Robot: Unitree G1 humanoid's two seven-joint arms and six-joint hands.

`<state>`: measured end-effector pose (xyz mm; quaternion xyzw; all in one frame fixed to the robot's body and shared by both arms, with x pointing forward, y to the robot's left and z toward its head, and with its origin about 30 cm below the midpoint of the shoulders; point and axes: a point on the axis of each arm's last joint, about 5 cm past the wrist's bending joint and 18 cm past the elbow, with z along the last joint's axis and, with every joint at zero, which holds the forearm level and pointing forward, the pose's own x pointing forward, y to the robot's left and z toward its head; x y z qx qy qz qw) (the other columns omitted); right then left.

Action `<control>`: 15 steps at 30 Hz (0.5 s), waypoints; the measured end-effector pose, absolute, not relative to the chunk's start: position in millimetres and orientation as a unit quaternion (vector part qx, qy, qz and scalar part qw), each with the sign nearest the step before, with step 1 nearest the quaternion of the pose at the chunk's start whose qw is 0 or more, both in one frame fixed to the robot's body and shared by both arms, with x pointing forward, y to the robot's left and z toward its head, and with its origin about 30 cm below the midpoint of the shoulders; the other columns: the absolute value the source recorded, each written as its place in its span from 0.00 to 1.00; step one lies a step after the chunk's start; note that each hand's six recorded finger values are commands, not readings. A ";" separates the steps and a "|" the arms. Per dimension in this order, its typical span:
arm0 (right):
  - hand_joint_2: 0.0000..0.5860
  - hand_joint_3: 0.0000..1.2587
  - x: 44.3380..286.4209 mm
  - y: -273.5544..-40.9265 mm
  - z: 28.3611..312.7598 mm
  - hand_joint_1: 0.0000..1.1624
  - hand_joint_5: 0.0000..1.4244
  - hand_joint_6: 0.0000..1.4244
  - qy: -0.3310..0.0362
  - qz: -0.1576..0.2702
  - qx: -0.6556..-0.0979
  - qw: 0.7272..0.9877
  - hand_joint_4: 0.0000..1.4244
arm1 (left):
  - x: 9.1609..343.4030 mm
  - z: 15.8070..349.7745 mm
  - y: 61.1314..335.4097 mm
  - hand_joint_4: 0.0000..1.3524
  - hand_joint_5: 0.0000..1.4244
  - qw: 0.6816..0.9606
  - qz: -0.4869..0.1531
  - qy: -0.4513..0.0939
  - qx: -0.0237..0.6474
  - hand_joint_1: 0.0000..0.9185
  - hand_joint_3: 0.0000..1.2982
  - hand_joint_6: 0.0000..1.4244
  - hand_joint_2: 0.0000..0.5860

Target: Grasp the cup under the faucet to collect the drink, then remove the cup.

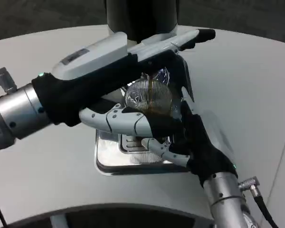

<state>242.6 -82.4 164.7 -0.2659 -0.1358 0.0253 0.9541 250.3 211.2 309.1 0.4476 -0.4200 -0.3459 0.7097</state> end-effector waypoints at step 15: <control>0.31 0.00 255.3 -71.8 166.6 0.59 0.00 0.02 -0.137 0.032 -0.228 0.963 0.00 | 250.2 309.1 211.4 0.00 0.03 0.711 -0.342 -0.421 0.448 0.00 0.00 0.00 0.27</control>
